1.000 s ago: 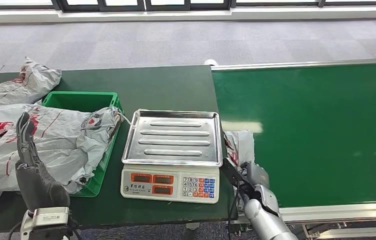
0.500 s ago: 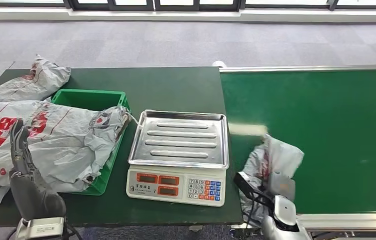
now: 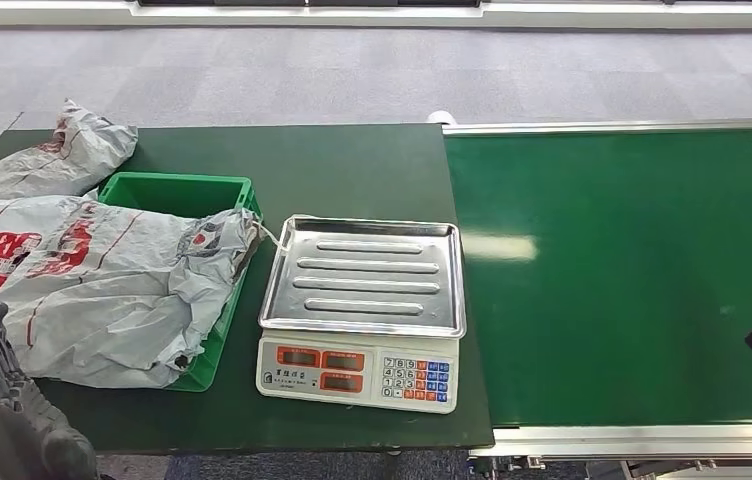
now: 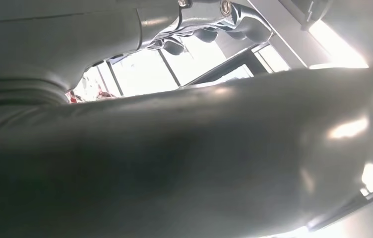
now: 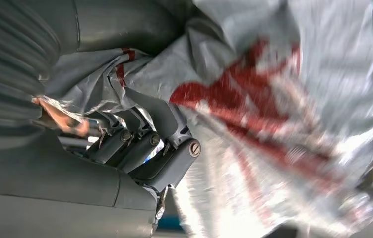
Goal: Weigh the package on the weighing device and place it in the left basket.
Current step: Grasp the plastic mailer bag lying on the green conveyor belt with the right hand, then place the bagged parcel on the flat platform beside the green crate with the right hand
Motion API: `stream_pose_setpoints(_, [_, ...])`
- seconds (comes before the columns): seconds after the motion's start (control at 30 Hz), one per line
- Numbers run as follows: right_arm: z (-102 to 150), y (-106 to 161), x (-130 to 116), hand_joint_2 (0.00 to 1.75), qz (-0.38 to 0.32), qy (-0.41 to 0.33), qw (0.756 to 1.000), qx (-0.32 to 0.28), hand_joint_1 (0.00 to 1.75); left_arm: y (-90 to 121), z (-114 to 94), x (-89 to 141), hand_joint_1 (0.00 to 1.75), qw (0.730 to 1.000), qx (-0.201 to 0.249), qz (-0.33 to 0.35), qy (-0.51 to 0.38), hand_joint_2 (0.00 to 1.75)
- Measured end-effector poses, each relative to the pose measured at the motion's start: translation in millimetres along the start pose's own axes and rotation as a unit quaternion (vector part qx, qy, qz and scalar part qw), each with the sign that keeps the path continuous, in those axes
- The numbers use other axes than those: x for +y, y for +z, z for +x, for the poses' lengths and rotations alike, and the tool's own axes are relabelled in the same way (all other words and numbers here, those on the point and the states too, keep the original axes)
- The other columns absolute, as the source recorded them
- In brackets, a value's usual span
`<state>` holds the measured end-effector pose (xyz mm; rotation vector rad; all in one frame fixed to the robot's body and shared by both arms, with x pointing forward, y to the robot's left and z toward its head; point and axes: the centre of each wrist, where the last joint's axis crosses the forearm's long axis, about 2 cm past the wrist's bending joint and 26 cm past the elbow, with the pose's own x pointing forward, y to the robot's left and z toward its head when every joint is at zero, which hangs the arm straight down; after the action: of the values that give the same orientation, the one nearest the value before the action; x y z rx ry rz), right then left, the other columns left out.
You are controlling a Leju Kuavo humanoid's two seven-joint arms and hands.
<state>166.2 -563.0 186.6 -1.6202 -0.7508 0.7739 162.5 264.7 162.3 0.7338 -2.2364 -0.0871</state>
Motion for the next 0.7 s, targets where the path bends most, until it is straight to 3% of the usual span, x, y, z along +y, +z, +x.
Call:
stream_pose_setpoints(0.3, [11.4, -7.2, -7.8, 1.75, -0.045, -0.009, 0.999, 0.015, 1.75, 2.9, -0.1, 1.3, 0.00, 1.000, 0.002, 0.001, -0.002, 0.00])
stream_pose_setpoints(0.47, [20.4, -11.0, -8.7, 1.75, -0.053, -0.026, 0.998, -0.022, 1.75, 3.3, -0.1, 1.4, 0.00, 1.000, 0.002, 0.001, -0.001, 0.00])
stream_pose_setpoints(0.57, [65.8, -23.7, -2.8, 1.75, -0.073, -0.097, 0.986, -0.114, 1.75, 3.1, -0.3, 1.3, 0.00, 1.000, -0.002, 0.002, 0.002, 0.00])
stream_pose_setpoints(0.7, [181.3, -34.4, 9.8, 1.75, -0.079, -0.258, 0.923, -0.276, 1.75, -1.6, -1.3, -2.8, 0.00, 1.000, -0.013, 0.001, 0.009, 0.00])
